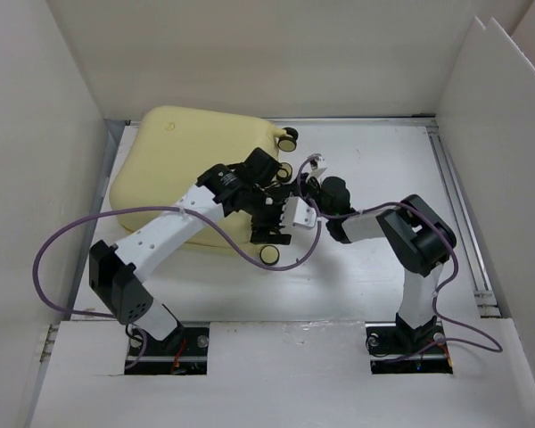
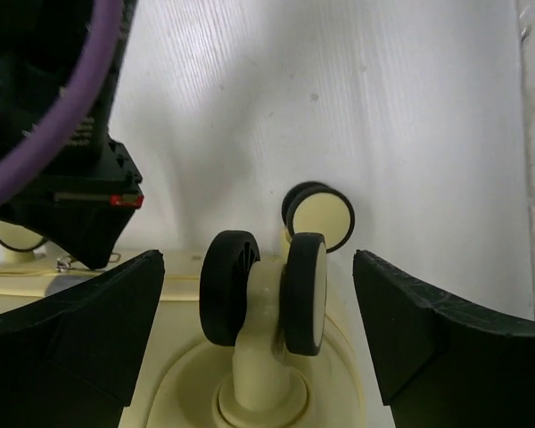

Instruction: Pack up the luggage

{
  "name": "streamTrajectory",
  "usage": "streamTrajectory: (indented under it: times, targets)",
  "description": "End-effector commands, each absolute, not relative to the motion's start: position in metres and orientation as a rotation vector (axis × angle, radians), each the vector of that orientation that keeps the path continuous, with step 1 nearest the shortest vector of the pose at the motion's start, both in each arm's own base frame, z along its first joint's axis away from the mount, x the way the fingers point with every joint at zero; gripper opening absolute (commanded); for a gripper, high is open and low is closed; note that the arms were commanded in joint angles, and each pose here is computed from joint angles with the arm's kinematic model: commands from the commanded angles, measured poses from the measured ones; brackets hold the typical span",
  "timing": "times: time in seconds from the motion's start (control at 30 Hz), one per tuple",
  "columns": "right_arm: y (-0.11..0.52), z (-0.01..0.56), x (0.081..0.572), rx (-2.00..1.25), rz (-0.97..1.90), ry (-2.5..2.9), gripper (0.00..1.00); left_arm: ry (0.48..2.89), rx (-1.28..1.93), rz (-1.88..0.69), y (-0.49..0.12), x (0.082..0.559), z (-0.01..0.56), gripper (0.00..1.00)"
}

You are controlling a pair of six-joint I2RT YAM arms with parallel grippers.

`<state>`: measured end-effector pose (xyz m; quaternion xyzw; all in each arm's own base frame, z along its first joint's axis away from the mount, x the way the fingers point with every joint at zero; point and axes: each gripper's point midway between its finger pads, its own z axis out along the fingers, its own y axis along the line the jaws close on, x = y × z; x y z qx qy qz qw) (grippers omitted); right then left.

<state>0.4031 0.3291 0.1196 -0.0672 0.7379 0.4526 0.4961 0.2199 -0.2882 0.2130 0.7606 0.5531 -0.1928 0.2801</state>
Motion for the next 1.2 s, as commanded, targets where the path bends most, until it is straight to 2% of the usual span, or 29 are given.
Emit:
streamTrajectory:
  times: [0.0, 0.2, 0.27, 0.3, 0.33, 0.37, 0.63, 0.8, 1.0, 1.17]
  targets:
    - [0.315, 0.129, 0.409, -0.133, 1.03, 1.754, 0.0, 1.593, 2.093, -0.412, -0.273, 0.231, 0.189, 0.84]
    - [0.305, 0.123, 0.409, -0.122, 1.019, 1.776, 0.0, 1.634, 2.19, -0.339, -0.255, 0.23, 0.167, 0.84]
    - [0.304, 0.126, 0.41, -0.113, 1.01, 1.775, 0.0, 1.634, 2.207, -0.327, -0.251, 0.23, 0.166, 0.73]
    - [0.302, 0.131, 0.412, -0.102, 1.0, 1.762, 0.0, 1.662, 2.213, -0.32, -0.249, 0.229, 0.159, 0.58]
    - [0.3, 0.129, 0.414, -0.087, 0.981, 1.789, 0.0, 1.673, 2.206, -0.323, -0.249, 0.229, 0.159, 0.38]
    - [0.294, 0.129, 0.419, -0.061, 0.954, 1.803, 0.0, 1.67, 2.206, -0.337, -0.25, 0.228, 0.159, 0.0]
    - [0.24, 0.13, 0.458, 0.056, 0.583, 1.91, 0.0, 1.469, 2.229, -0.693, -0.247, 0.167, 0.198, 0.0]
    - [0.21, 0.121, 0.48, 0.086, 0.379, 1.964, 0.0, 1.408, 2.252, -0.745, -0.237, 0.14, 0.194, 0.0]
    - [0.177, 0.117, 0.506, 0.145, 0.326, 1.979, 0.0, 1.41, 2.234, -0.834, -0.237, 0.126, 0.192, 0.0]
    - [0.155, 0.11, 0.518, 0.355, 0.547, 1.984, 0.0, 1.417, 2.213, -0.888, -0.236, 0.117, 0.194, 0.0]
